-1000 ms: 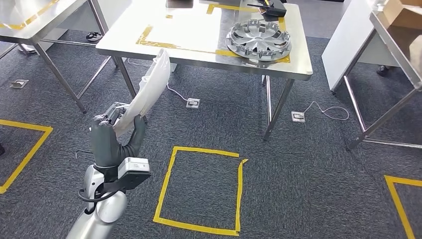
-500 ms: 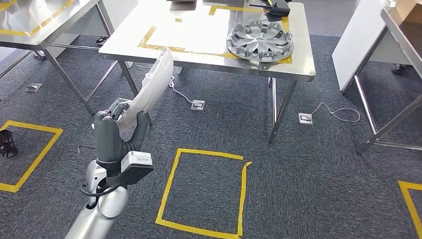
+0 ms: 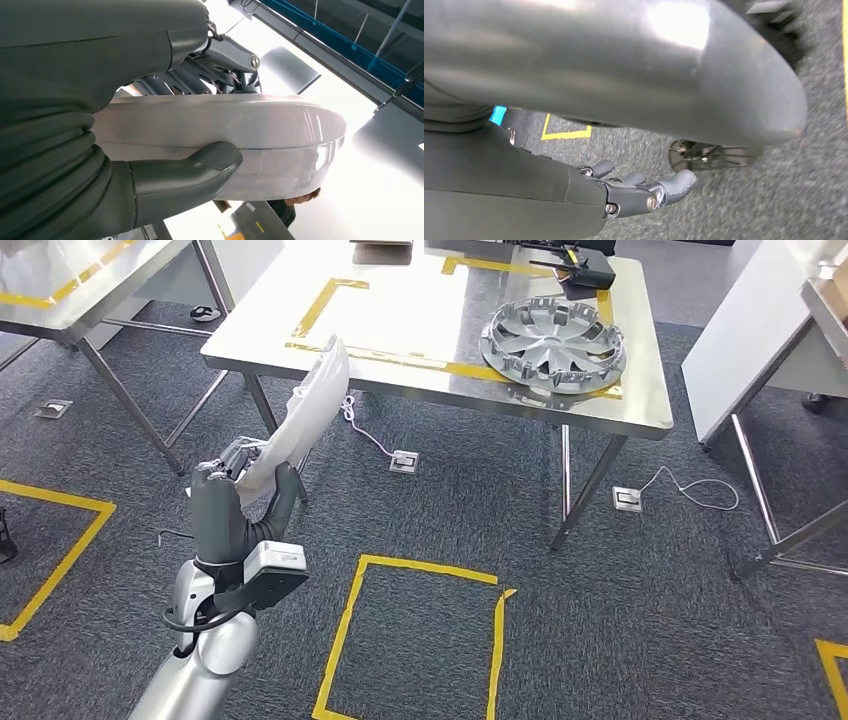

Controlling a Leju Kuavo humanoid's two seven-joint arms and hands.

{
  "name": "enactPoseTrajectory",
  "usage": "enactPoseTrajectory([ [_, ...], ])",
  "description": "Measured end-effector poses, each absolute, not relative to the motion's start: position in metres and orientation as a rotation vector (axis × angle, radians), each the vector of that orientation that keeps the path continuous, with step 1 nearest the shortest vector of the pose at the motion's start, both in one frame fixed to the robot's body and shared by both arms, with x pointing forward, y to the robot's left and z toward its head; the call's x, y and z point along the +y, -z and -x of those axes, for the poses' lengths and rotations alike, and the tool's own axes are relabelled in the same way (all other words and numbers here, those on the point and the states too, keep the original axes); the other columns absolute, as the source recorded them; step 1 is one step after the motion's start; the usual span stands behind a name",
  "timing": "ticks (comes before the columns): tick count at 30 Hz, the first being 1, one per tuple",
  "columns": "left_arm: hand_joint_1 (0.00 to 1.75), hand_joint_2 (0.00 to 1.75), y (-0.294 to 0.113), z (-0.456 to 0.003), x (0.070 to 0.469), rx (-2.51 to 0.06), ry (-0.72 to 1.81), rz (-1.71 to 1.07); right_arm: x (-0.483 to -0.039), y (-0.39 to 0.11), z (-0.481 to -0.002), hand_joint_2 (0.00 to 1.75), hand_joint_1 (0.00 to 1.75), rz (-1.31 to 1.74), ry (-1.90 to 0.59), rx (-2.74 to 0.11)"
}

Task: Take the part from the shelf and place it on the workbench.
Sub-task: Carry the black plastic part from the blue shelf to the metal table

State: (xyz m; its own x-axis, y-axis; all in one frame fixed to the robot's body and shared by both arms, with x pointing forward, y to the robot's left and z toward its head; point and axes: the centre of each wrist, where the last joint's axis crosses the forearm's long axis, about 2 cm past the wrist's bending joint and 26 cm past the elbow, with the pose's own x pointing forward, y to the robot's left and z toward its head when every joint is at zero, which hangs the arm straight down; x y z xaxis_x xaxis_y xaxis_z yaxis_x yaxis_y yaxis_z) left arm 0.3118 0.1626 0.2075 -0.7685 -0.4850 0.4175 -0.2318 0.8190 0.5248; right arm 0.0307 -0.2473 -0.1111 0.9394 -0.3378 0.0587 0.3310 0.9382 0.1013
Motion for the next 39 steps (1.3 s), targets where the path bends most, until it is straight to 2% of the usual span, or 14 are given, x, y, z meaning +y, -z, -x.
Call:
enactPoseTrajectory([
  [8,1.75,1.75,-0.204,-0.313,0.162,-2.437,0.617,-0.517,-0.247,0.112,-0.017,0.0,0.0,-0.086,0.355,-0.049],
  [14,1.75,1.75,-0.212,-0.315,0.157,-2.468,0.605,-0.508,-0.248,0.111,-0.027,0.0,0.0,-0.086,0.362,-0.068],
  [39,1.75,1.75,-0.203,-0.309,0.144,-2.429,0.693,-0.461,-0.24,0.111,-0.018,0.0,0.0,-0.089,0.357,-0.043],
])
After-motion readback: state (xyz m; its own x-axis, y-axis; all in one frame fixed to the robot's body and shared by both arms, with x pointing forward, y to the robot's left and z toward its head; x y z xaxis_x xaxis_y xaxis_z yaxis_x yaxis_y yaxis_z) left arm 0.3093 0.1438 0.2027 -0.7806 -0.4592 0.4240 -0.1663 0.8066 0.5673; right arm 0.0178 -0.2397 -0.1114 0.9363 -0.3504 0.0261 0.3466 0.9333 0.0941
